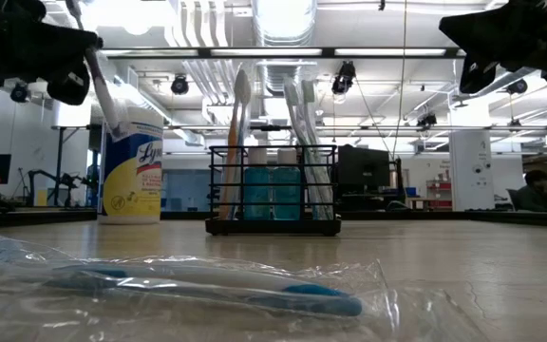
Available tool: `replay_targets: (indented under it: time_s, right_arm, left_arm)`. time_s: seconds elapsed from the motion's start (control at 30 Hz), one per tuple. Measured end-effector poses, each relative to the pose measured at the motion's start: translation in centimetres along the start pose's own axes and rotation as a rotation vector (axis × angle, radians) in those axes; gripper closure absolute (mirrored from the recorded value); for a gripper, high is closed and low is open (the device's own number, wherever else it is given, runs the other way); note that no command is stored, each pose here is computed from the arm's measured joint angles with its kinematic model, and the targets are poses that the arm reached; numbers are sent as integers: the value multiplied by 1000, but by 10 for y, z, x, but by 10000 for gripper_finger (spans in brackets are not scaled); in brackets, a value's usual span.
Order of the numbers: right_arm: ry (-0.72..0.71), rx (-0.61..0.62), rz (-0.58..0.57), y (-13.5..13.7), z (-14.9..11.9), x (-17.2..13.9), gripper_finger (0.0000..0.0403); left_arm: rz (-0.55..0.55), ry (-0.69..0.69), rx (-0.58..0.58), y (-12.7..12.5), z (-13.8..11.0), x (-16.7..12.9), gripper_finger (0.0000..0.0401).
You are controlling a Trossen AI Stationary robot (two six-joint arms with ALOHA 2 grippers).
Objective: Pick & Place toothbrushing station
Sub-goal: Put the top purple toothbrush into the wire organizer
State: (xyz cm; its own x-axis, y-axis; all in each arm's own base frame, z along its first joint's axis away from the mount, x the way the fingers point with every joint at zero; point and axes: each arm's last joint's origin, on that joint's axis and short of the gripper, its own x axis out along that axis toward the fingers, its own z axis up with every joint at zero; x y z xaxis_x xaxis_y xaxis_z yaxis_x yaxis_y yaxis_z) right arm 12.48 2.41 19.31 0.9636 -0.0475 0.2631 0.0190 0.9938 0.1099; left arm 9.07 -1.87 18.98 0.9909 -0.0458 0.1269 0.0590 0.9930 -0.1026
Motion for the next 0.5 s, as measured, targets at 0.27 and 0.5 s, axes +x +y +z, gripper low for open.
replay_targets:
  time_s: [0.27,0.5]
  right_arm:
    - [28,-13,-1,0,-3,0,394]
    - [34,-26,-3,0,-3,0,394]
  left_arm:
    - [-52,-160,107,-4,42,-3,379]
    - [9,-100,217,-8,72,15,379]
